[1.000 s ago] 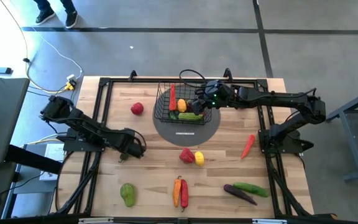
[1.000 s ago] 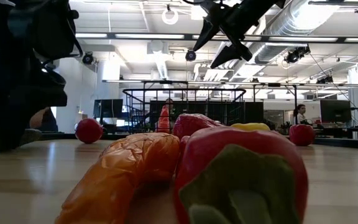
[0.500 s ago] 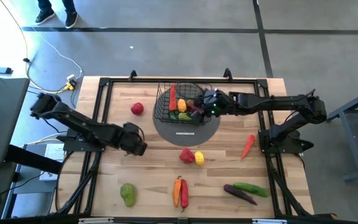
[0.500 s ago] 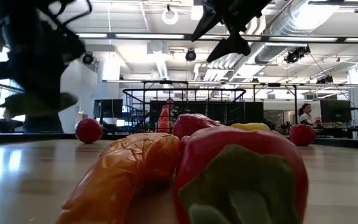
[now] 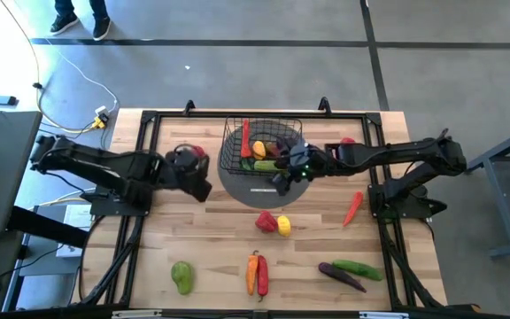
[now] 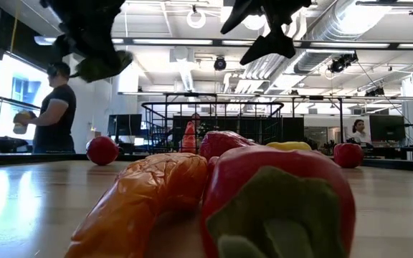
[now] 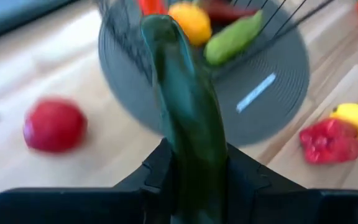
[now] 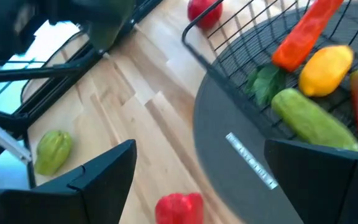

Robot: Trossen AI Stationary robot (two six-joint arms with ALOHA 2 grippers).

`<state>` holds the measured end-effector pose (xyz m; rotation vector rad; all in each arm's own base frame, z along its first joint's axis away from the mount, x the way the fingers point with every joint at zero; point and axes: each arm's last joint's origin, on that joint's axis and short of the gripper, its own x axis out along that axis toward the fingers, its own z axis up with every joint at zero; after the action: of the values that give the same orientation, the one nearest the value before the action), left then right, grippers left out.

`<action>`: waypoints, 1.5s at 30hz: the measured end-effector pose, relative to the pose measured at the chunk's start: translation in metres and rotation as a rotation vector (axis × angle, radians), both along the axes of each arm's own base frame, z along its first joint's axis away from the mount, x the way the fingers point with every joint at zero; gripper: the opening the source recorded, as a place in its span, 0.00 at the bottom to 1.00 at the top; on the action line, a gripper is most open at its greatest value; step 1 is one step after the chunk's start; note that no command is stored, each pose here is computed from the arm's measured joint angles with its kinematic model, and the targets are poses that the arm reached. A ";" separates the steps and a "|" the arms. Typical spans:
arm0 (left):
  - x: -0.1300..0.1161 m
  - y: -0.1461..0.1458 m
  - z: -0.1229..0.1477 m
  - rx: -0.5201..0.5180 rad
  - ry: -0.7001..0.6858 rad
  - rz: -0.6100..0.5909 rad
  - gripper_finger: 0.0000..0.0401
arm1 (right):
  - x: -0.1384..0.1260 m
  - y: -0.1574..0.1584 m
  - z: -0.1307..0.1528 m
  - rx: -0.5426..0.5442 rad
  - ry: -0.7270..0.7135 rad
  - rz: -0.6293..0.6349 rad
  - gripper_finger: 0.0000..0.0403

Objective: Build produce basket
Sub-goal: Put the dark green pepper into the wire basket, then put the lemon into the wire basket

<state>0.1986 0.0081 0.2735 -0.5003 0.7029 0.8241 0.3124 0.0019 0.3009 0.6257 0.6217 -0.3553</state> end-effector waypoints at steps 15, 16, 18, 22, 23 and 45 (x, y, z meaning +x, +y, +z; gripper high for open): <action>0.026 0.049 0.029 0.163 -0.223 -0.199 0.20 | -0.011 0.019 -0.011 0.140 0.133 -0.082 0.96; 0.026 0.052 0.030 0.178 -0.231 -0.202 0.20 | -0.011 0.021 -0.011 0.147 0.132 -0.088 0.97; 0.027 0.059 0.033 0.212 -0.245 -0.203 0.20 | -0.012 0.025 -0.011 0.159 0.131 -0.091 0.99; 0.029 0.071 0.035 0.262 -0.259 -0.213 0.20 | -0.013 0.036 -0.011 0.156 0.127 -0.088 0.98; 0.030 0.075 0.034 0.265 -0.256 -0.218 0.20 | -0.013 0.038 -0.011 0.153 0.123 -0.100 0.98; 0.073 0.123 -0.014 0.196 -0.238 -0.266 0.43 | -0.034 0.068 -0.022 0.333 0.283 -0.275 0.99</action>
<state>0.2713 0.1307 0.2594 -0.3128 0.4504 0.5651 0.2780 0.0699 0.2793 0.9952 0.8779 -0.6110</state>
